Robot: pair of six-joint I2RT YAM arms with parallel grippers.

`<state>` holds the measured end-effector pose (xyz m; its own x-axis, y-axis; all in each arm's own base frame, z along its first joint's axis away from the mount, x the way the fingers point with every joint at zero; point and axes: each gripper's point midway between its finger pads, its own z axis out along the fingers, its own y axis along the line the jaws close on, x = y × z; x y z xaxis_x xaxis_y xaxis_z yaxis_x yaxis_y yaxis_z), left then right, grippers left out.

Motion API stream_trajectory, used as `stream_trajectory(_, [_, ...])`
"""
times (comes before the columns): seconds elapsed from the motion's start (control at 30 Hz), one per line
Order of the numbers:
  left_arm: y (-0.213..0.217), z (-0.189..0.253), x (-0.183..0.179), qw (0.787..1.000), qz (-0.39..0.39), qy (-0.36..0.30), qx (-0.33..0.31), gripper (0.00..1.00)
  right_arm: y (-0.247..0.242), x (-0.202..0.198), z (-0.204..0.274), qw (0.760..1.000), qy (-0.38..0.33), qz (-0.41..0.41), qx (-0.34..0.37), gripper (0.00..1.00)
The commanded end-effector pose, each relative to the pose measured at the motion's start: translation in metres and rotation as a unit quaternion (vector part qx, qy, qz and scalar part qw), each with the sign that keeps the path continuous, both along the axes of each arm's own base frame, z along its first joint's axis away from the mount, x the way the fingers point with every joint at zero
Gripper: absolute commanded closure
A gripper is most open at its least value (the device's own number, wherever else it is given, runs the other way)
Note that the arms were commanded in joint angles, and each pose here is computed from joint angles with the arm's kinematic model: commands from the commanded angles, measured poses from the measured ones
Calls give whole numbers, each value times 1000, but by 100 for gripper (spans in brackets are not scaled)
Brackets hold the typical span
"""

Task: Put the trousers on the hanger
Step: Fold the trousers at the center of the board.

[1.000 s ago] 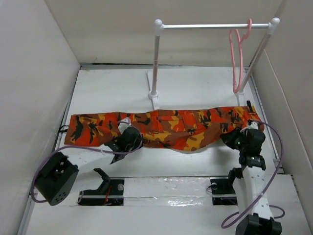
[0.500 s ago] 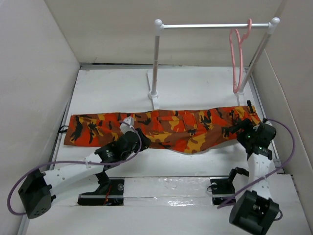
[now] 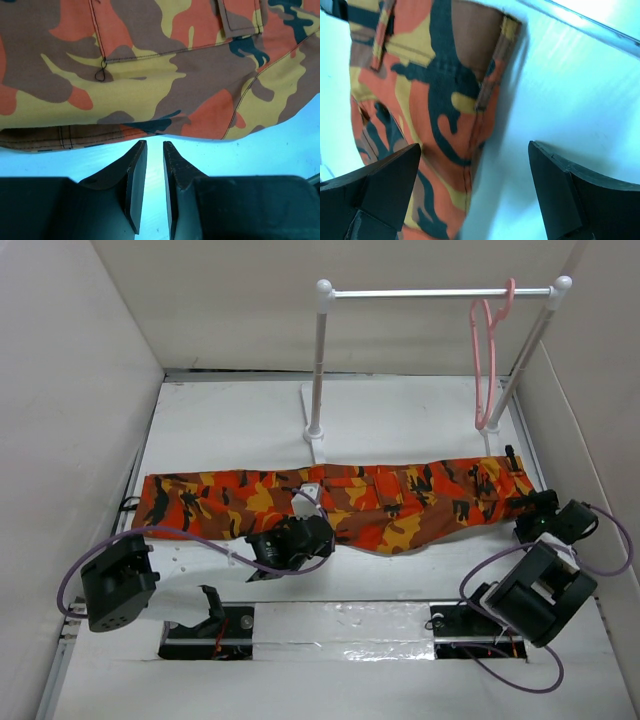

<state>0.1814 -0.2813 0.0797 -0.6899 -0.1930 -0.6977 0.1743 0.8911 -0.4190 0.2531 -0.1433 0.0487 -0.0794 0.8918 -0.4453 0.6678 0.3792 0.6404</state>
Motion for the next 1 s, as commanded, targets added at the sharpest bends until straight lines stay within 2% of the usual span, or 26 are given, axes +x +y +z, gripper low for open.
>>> stream_trajectory(0.0, [-7,27,14,999,14,-45,-25,83,-16,21,15,997,-68,-19,-14,8])
stream_trajectory(0.1, [2,27,19,998,28,-53,-17,83,-18,31,14,994,-102,-34,-9,22])
stream_trajectory(0.13, [4,24,18,998,27,-52,-13,84,-21,33,16,994,-107,-35,-12,37])
stream_trajectory(0.17, [8,23,21,998,34,-49,-9,84,-19,36,14,994,-105,-26,-10,45])
stream_trajectory(0.2, [13,21,24,998,41,-49,-5,85,-19,40,19,994,-109,-19,-17,72])
stream_trajectory(0.23, [14,21,23,998,43,-49,-5,86,-19,41,22,993,-111,-16,-21,90])
stream_trajectory(0.3, [21,21,27,997,54,-53,-4,86,-15,44,42,990,-132,7,-50,100])
stream_trajectory(0.37, [31,21,33,996,74,-56,0,86,-3,43,55,987,-130,43,-82,100])
stream_trajectory(0.4, [35,24,37,995,84,-61,-1,86,13,47,81,978,-154,77,-117,100])
stream_trajectory(0.47, [44,28,45,993,100,-64,-1,86,36,44,97,972,-144,118,-145,100])
stream_trajectory(0.57, [51,27,50,993,103,-62,-6,86,86,33,121,946,-154,202,-200,100])
stream_trajectory(0.73, [64,18,56,992,115,-48,-9,86,175,17,128,909,-189,331,-169,100])
stream_trajectory(0.77, [64,16,55,993,113,-45,-10,86,203,13,130,893,-199,371,-161,100])
stream_trajectory(0.83, [70,12,54,992,118,-42,-7,86,235,11,142,876,-220,405,-144,100])
stream_trajectory(0.87, [71,11,53,992,119,-40,-6,86,265,4,142,857,-220,445,-136,100])
stream_trajectory(0.93, [75,5,50,992,123,-34,-5,86,298,2,170,836,-243,473,-137,100])
stream_trajectory(0.97, [75,4,49,992,123,-32,-7,86,305,7,181,839,-242,462,-156,100])
